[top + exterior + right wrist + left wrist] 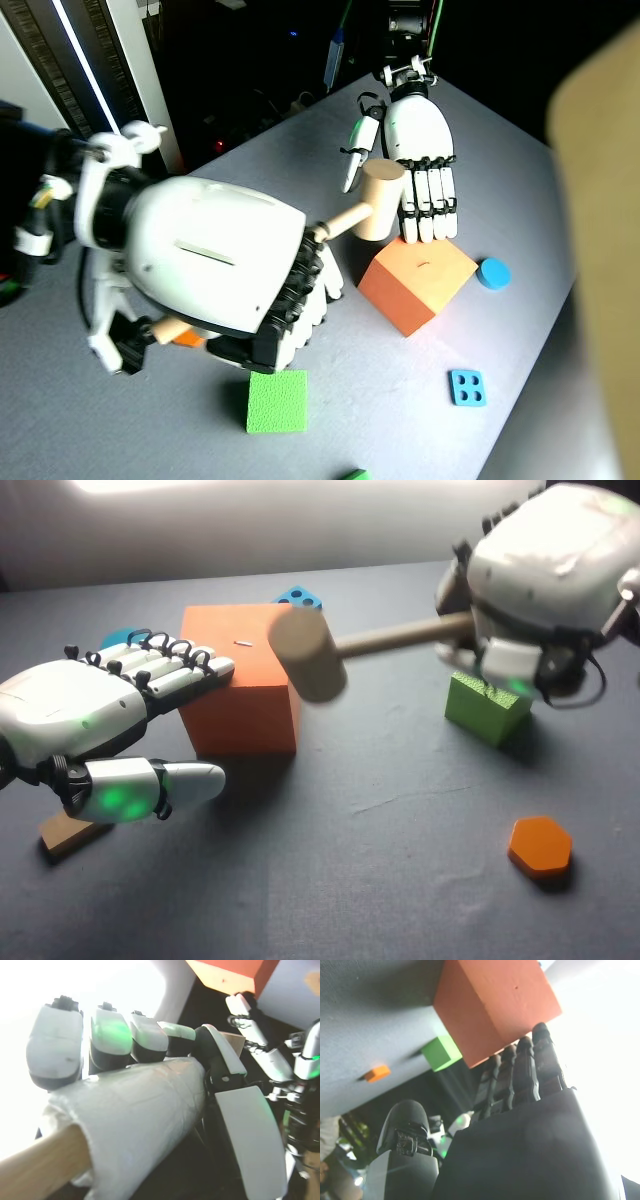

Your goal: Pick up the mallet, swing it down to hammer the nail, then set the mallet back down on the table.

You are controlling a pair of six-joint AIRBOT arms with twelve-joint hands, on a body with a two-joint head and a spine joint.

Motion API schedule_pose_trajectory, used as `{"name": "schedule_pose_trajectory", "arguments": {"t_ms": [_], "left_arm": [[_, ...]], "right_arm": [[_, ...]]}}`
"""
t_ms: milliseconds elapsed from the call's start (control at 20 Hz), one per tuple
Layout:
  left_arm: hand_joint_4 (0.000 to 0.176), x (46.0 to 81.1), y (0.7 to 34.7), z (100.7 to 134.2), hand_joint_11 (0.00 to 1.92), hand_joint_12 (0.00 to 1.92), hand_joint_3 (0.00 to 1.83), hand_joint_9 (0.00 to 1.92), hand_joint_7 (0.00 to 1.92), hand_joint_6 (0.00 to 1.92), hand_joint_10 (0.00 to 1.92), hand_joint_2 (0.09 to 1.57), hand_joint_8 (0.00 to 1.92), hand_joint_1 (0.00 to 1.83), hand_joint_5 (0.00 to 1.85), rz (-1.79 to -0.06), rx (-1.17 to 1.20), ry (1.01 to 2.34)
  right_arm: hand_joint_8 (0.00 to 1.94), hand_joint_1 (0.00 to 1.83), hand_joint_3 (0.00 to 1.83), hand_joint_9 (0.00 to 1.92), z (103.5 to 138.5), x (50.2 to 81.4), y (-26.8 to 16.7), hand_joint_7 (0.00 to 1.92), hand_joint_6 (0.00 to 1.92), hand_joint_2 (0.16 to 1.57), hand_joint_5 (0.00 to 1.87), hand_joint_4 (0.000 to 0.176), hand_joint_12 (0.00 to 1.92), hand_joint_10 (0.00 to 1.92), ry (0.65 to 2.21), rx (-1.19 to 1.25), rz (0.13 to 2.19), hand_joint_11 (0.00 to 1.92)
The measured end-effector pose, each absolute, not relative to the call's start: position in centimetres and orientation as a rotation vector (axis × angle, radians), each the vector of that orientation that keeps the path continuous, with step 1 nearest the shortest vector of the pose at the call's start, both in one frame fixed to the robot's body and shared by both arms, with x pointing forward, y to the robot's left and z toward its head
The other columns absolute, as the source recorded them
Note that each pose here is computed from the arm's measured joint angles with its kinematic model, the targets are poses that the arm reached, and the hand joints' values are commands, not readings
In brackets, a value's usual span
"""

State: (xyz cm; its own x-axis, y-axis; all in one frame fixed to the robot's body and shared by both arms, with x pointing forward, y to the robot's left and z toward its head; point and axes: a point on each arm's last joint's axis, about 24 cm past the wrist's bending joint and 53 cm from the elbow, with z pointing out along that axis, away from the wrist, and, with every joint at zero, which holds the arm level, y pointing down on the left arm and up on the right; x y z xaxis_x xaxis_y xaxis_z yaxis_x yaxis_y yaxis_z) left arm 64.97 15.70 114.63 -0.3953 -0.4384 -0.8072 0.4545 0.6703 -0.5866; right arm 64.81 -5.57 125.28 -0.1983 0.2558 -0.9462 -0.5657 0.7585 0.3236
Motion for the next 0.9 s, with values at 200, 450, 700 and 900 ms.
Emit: {"name": "schedule_pose_trajectory", "arguments": {"t_ms": [200,450,700,900], "left_arm": [[0.0,65.1,15.6,114.8,0.01,0.02,0.0,0.03,0.05,0.0,0.0,1.29,0.0,0.0,0.08,-0.966,0.006,1.731],[0.0,65.8,16.0,116.0,0.01,0.01,0.0,0.03,0.05,0.01,0.01,1.29,0.02,0.0,0.07,-0.955,-0.007,1.729],[0.0,66.7,17.4,118.9,0.02,0.01,0.0,0.05,0.08,0.02,0.01,1.3,0.02,0.0,0.1,-0.927,-0.006,1.697],[0.0,66.2,16.5,120.5,0.01,0.01,0.0,0.04,0.07,0.01,0.01,1.29,0.01,0.0,0.09,-0.945,0.067,1.677]], "right_arm": [[1.94,0.42,0.0,1.3,122.3,63.6,-4.4,1.23,1.92,1.53,1.02,0.0,1.92,1.92,1.682,-0.338,0.805,1.37],[1.94,0.39,0.0,1.31,119.6,63.9,-1.5,1.25,1.92,1.54,1.01,0.0,1.92,1.92,1.702,-0.419,0.819,1.4],[1.94,0.38,0.0,1.31,117.8,64.2,2.0,1.26,1.92,1.54,1.04,0.0,1.92,1.92,1.695,-0.507,0.827,1.4],[1.94,0.3,0.01,1.29,115.1,64.0,4.3,1.25,1.92,1.56,1.02,0.0,1.92,1.92,1.714,-0.562,0.823,1.37]]}}
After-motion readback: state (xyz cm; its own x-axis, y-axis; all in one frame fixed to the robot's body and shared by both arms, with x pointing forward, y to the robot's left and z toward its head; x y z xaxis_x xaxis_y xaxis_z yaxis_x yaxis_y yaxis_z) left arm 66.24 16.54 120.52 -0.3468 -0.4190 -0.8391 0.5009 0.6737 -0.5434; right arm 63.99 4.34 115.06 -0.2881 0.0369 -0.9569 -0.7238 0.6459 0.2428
